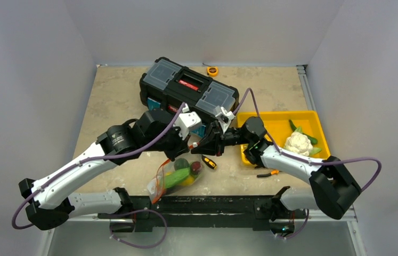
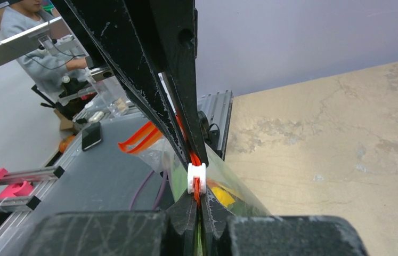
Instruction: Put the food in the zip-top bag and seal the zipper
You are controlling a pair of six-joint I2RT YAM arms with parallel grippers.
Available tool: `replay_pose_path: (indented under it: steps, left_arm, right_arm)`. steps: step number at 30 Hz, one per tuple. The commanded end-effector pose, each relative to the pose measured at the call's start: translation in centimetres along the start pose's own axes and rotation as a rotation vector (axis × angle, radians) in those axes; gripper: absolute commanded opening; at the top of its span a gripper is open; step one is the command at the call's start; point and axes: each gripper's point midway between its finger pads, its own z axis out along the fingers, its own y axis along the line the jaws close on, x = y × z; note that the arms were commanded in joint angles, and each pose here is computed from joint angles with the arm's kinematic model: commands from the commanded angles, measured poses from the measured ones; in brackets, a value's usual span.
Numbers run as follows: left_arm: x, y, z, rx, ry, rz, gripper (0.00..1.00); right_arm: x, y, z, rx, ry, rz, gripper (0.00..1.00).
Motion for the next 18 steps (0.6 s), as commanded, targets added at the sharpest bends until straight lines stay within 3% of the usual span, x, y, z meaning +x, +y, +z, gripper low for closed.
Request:
replay_pose_path:
  steps: [1,4,7,12,15,18]
  left_arm:
    - [-1.1,-0.7,-0.5,0.032,-0.058,0.023,0.00]
    - [-0.6,-0.4,-0.3,0.016,-0.026,0.007,0.01]
    - [0.2,0.4,-0.1,-0.029,0.015,-0.010,0.16]
    - [0.8,0.8,-0.4,-0.054,0.005,-0.015,0.24]
    - [0.4,0.8,-0.7,-0.051,-0.024,-0.006,0.21]
    - [0.0,0.8,-0.8,-0.048,-0.043,0.007,0.04]
  right_arm:
    - [-1.1,0.7,-0.1,-0.011,-0.029,-0.057,0.00]
    - [-1.5,0.7,0.0,-0.003,-0.032,-0.051,0.00]
    - [-1.8,0.6,-0.2,0.026,-0.050,-0.053,0.00]
    - [-2.1,0.6,-0.3,0.040,-0.058,-0.059,0.00]
    - [-2.1,0.7,-0.2,0.033,-0.054,-0.056,0.00]
    - [-2.0,0.8,0.0,0.026,-0.043,-0.049,0.00]
